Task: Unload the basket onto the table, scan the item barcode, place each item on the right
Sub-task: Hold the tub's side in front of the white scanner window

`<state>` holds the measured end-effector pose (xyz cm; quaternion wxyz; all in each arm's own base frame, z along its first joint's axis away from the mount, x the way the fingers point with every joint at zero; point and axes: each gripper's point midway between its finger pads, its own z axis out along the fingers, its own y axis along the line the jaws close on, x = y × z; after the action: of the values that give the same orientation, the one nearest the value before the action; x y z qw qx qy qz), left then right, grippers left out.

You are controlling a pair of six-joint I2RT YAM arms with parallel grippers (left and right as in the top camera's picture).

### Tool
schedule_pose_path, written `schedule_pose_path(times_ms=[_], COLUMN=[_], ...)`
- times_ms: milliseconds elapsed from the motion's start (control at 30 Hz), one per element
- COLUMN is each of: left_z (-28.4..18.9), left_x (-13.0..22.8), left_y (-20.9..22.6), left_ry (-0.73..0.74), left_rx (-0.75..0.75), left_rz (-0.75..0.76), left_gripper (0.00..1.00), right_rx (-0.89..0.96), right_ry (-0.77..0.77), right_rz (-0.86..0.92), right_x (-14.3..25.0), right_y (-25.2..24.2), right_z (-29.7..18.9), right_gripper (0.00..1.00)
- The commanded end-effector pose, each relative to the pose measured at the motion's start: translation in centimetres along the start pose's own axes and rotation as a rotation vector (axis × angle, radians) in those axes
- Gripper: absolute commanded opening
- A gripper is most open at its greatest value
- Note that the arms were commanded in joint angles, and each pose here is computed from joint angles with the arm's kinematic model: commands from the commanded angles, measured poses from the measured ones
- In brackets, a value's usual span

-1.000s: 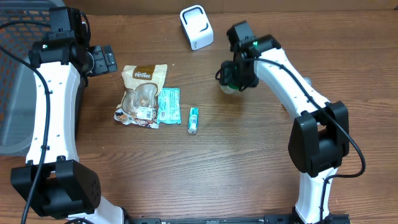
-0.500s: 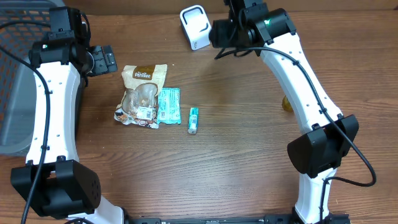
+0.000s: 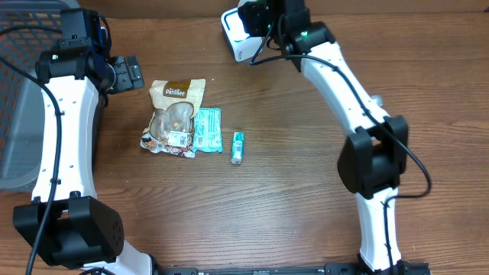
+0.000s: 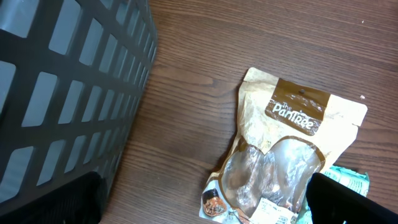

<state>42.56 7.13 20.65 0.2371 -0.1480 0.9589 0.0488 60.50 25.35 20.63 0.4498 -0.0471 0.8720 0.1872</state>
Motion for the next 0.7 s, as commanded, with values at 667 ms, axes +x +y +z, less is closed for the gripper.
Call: schedule_pose_path(times_ms=[667], left_z=[-0.4], left_x=[-0.6], left_y=[0.5], left_ry=[-0.019], left_rx=[-0.015], left_rz=[-0.005], left_gripper=[1.00], right_rx=[-0.099], right_ry=[-0.292], right_rz=[0.063], right_x=[-0.2], right_y=[-0.3], right_z=[8.3], right_gripper=[0.05])
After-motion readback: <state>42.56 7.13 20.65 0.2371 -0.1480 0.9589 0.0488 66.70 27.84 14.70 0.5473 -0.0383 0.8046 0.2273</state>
